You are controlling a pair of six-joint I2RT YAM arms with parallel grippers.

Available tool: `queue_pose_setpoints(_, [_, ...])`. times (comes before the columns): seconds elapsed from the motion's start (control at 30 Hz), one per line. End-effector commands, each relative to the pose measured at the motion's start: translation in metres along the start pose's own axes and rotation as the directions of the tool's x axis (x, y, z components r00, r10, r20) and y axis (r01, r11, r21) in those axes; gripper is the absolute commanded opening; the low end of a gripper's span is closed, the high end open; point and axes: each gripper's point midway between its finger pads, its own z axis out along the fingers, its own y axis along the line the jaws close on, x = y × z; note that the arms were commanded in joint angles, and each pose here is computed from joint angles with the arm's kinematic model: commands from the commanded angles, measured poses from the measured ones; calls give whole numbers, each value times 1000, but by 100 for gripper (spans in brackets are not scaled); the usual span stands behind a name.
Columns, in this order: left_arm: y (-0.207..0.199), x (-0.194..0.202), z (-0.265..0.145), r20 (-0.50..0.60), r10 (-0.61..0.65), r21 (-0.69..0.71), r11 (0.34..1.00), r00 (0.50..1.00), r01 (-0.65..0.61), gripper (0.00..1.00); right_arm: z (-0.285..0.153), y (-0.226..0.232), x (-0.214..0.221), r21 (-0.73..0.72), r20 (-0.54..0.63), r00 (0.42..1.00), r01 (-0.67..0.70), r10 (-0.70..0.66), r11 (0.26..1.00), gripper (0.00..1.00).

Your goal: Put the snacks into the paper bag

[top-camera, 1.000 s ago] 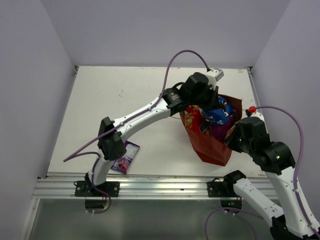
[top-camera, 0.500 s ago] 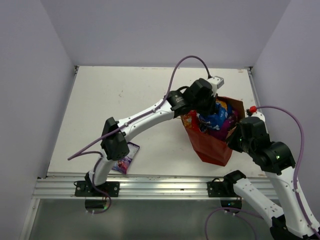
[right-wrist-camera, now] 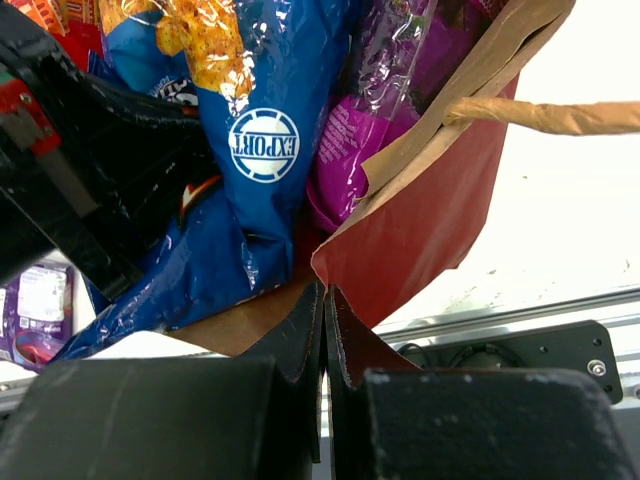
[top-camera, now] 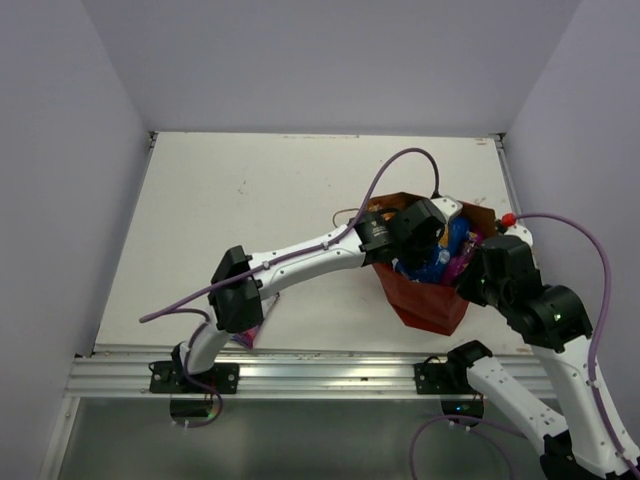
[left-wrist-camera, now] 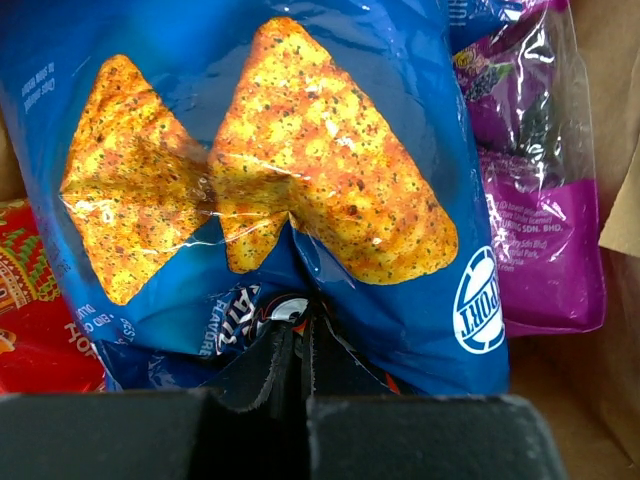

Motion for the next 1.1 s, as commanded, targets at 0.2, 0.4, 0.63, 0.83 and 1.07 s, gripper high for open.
queue_pose_setpoints(0.2, [10, -14, -43, 30, 60, -118, 992, 998, -56, 38, -13, -5, 5, -8, -12, 1000, -23, 23, 1000, 0])
queue_pose_setpoints(0.4, [35, -114, -134, 374, -4, -218, 972, 928, 92, 84, -15, -6, 5, -9, -5, 999, -32, 32, 999, 0])
queue_pose_setpoints(0.63, [113, -114, -193, 526, -116, -305, 899, 843, 314, 100, -14, -4, 2, -9, -5, 1000, -21, 21, 1000, 0])
queue_pose_setpoints(0.83, [201, -4, -183, 447, -322, -362, 788, 835, 498, 100, -12, 2, 1, -25, -13, 1000, -13, 13, 1000, 0])
queue_pose_setpoints(1.07, [213, 133, -157, 250, -526, -420, 697, 813, 581, 100, -7, 6, 4, -35, -31, 1000, 1, -2, 999, 0])
